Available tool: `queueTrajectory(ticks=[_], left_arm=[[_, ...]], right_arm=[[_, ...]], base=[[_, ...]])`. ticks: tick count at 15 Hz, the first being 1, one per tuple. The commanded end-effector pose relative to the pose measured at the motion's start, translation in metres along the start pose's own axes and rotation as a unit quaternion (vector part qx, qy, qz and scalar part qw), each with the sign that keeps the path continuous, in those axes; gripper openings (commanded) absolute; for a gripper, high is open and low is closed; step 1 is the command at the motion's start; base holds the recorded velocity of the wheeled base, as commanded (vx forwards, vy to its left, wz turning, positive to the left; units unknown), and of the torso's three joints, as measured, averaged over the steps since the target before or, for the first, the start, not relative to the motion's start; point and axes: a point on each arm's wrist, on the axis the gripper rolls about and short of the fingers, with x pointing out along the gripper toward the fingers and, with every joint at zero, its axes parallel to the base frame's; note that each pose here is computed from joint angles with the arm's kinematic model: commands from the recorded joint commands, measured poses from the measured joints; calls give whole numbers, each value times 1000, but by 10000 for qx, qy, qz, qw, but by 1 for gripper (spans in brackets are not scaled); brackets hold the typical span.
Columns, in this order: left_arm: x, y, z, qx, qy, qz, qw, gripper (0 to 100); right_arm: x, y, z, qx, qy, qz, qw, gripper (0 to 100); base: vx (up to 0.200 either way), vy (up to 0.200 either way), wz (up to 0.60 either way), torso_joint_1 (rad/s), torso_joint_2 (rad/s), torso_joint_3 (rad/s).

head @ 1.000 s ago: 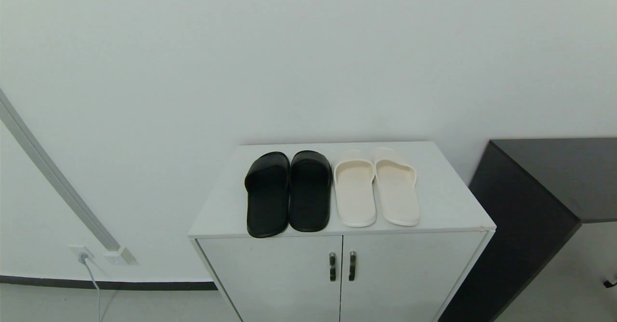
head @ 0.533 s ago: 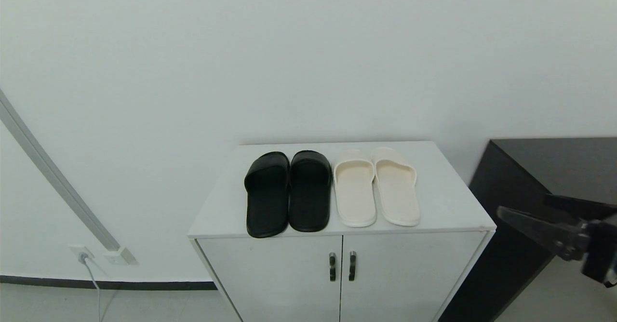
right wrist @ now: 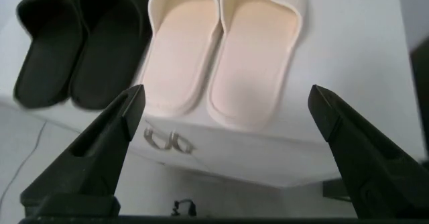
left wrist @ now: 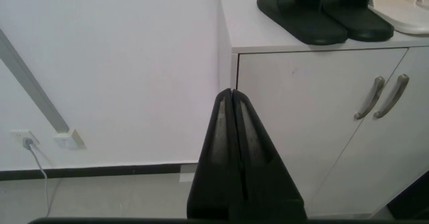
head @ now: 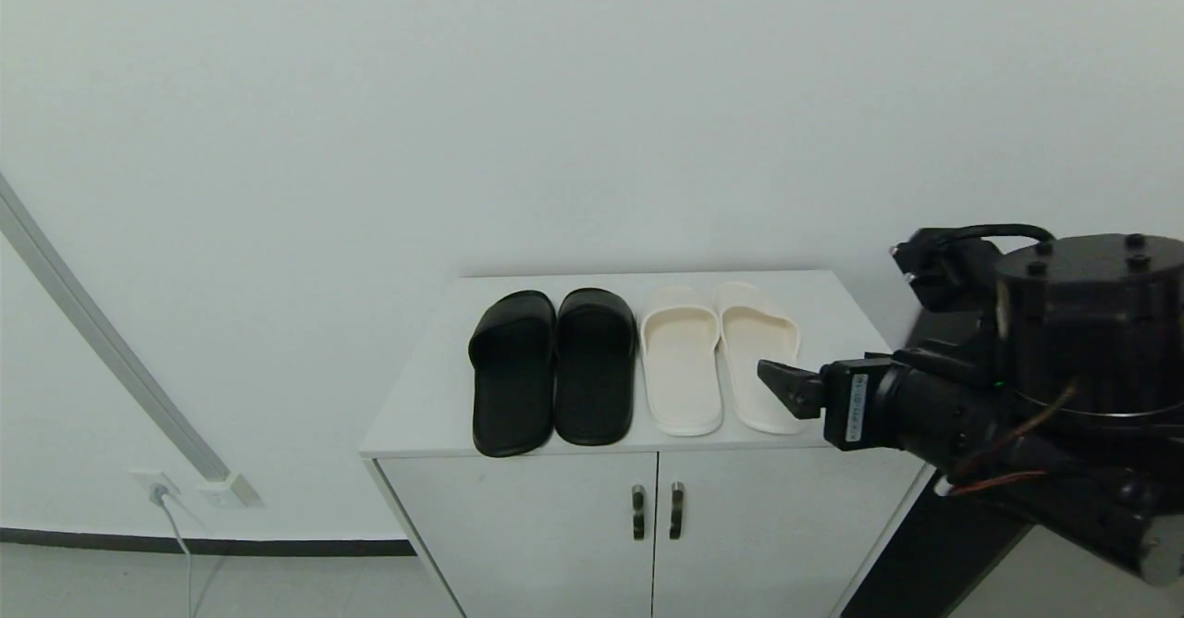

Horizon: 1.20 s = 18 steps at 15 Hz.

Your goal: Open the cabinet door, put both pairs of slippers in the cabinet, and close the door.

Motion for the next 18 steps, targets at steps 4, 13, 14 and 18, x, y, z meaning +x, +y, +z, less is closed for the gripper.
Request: queueTrajectory(ticks=[4, 13, 14, 18], left_arm=[[0, 0, 0, -6, 6, 2, 10000, 0], [0, 0, 0, -36, 6, 2, 10000, 0], [0, 0, 0, -44, -1, 2, 10000, 0], [0, 0, 0, -67, -1, 2, 10000, 0]], right_arm=[[69, 31, -28, -117, -5, -450, 9989, 100], [151, 39, -25, -105, -266, -1053, 9940, 100], [155, 38, -24, -138, -283, -1078, 9937, 100], [175, 30, -22, -147, -340, -1082, 9934, 100]], base=[[0, 0, 0, 0, 0, 0], [0, 0, 0, 0, 0, 0], [0, 0, 0, 0, 0, 0], [0, 0, 0, 0, 0, 0]])
